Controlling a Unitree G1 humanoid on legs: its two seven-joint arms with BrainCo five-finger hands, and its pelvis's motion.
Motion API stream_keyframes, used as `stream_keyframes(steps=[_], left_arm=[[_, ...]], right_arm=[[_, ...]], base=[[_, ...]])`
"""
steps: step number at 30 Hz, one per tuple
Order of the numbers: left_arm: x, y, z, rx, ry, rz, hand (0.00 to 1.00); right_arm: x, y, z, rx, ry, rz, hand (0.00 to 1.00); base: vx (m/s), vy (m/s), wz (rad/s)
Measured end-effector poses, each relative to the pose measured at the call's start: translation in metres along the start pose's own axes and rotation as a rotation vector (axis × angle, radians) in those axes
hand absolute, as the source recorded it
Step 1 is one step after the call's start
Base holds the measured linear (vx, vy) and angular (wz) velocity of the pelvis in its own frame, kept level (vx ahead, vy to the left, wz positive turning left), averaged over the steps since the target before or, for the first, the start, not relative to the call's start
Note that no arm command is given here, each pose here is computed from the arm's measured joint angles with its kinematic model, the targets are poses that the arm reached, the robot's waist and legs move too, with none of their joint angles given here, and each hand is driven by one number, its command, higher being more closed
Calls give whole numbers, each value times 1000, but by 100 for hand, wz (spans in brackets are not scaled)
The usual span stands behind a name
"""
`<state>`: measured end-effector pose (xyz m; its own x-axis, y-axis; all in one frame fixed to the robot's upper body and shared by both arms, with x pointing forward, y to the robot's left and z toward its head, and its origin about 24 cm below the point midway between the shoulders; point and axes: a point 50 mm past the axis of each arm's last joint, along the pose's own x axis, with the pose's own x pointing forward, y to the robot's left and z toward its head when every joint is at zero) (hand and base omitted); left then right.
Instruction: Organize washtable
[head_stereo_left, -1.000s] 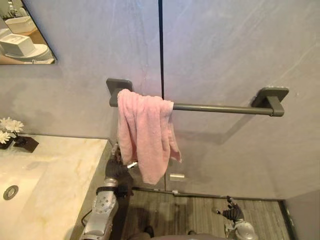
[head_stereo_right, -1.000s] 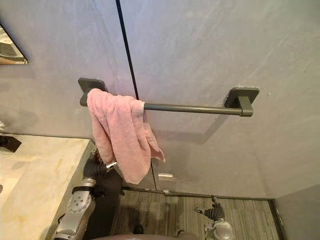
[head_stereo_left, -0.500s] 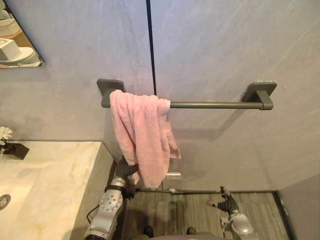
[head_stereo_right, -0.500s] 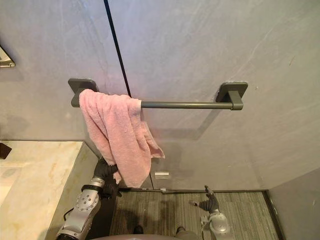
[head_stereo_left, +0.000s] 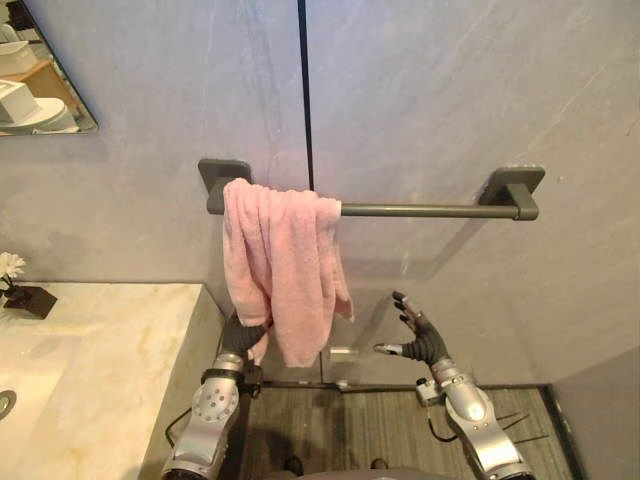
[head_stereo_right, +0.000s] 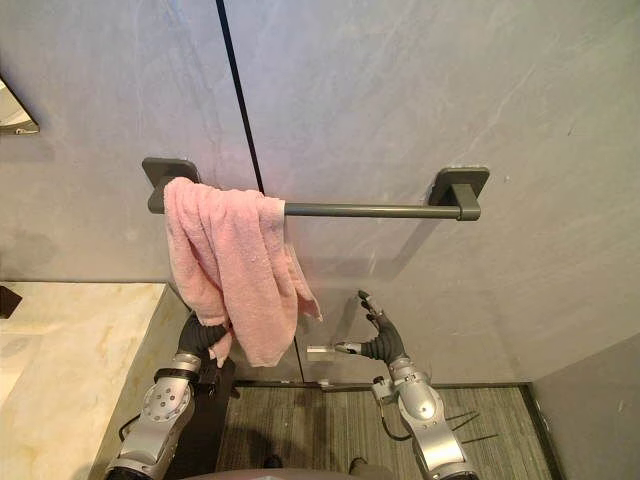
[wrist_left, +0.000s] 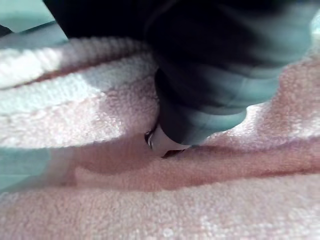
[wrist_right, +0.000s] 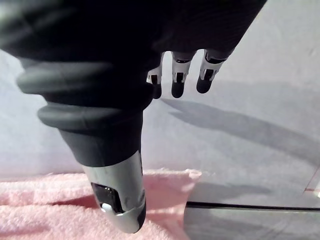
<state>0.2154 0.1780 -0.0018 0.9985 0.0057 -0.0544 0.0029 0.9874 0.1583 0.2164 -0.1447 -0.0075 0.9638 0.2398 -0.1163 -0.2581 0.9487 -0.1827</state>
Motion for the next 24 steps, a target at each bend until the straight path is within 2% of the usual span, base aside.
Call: stream_keyframes(steps=[8, 9, 13, 24], left_arm=[[0, -12, 3, -40, -22, -1, 100], [0, -13, 3, -44, -22, -2, 100], [-1, -21, 3, -60, -21, -22, 100], [-4, -22, 1, -70, -14, -18, 100]], right_arm=[[23, 28, 34, -12, -138, 147, 0], [24, 31, 35, -13, -142, 160, 100], [28, 45, 36, 24, -145, 210, 100], [32, 52, 30, 28, -110, 225, 100]], base=[[-10, -5, 2], [-17, -10, 13], [-17, -15, 12], [-33, -17, 9]])
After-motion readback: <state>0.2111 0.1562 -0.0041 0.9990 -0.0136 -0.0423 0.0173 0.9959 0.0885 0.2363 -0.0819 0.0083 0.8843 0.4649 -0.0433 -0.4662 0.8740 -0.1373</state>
